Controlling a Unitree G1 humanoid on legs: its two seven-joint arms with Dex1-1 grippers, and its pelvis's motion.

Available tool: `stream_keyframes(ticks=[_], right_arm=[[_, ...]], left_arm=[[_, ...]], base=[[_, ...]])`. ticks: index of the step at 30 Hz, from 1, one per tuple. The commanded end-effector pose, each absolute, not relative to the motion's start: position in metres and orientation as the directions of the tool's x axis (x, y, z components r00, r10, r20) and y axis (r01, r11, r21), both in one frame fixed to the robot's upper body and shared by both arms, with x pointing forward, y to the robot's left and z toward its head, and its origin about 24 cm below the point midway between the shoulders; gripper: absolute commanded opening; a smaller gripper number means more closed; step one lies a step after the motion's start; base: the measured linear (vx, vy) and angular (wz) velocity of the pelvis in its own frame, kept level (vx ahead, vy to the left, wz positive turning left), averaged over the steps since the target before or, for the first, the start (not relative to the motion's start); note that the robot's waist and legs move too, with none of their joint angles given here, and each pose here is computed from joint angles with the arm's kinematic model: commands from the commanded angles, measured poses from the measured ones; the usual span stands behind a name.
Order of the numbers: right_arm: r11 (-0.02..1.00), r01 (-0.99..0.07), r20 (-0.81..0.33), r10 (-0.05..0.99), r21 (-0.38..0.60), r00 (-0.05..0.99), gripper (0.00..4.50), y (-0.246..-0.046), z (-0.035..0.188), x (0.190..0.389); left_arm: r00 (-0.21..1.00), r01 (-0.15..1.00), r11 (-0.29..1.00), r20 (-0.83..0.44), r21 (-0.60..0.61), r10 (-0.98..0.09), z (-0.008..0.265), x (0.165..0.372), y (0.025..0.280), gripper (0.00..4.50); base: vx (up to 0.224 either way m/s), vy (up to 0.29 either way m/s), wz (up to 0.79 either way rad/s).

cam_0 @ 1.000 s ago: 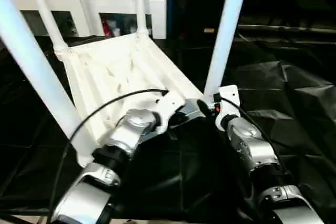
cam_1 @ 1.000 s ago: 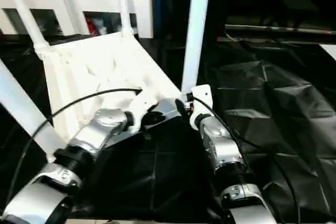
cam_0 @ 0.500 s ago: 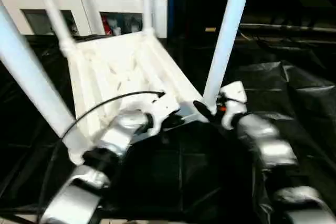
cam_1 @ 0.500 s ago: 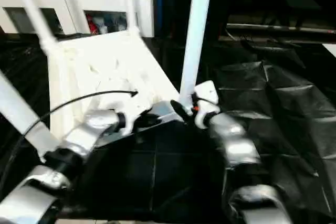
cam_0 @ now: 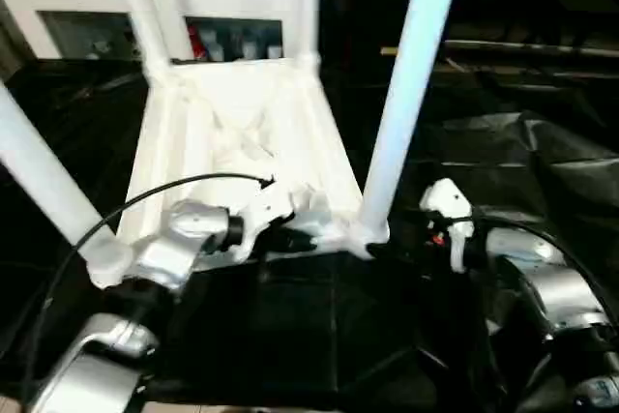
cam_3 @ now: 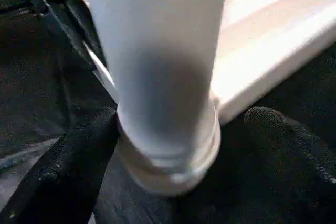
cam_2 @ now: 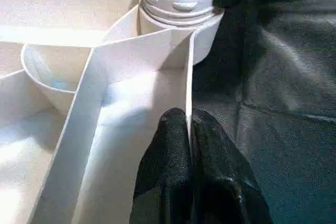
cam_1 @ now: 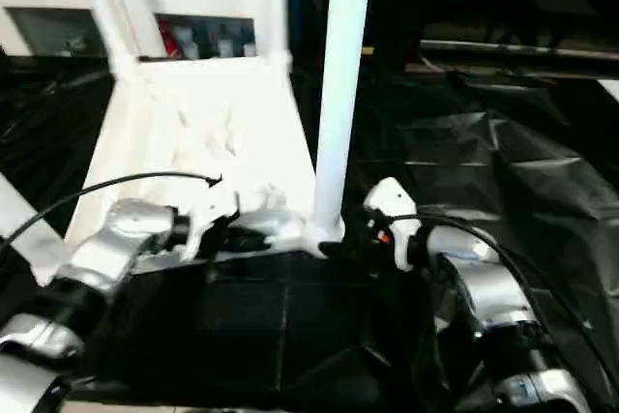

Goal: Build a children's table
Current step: Rotate leg to tighten

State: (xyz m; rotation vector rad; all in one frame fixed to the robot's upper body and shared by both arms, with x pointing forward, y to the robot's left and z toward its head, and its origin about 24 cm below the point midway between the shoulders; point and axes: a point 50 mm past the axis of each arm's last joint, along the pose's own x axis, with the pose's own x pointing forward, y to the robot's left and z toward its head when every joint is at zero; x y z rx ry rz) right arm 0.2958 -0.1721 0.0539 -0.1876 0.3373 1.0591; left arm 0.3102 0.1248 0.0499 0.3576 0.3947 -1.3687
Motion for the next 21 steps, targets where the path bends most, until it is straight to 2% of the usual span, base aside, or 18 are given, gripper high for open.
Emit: stream_keyframes(ticks=[1, 13, 18, 21], right_arm=[[0.471, -0.882, -0.34, 0.83, 0.0, 0.442, 4.21, -0.1702, 0.0611, 0.298], [0.435, -0.899, -0.318, 0.861, 0.058, 0.396, 3.02, -0.1646, 0.0588, 0.2968], [0.429, -0.901, -0.325, 0.862, 0.059, 0.389, 2.65, -0.1641, 0.0578, 0.296], [0.426, -0.902, -0.328, 0.863, 0.062, 0.385, 2.61, -0.164, 0.0567, 0.2954]], left_arm=[[0.117, 0.99, 0.139, -0.436, -0.017, -0.892, 0.0484, 0.3056, 0.1183, 0.0], [0.117, 0.989, 0.143, -0.448, -0.025, -0.886, 0.0467, 0.3031, 0.1201, 0.0], [0.112, 0.99, 0.139, -0.455, -0.027, -0.883, 0.046, 0.302, 0.12, 0.0], [0.111, 0.99, 0.139, -0.458, -0.028, -0.882, 0.0457, 0.3015, 0.1202, 0.0]], base=[[0.0, 0.0, 0.0], [0.0, 0.0, 0.0], [0.0, 0.0, 0.0], [0.0, 0.0, 0.0]])
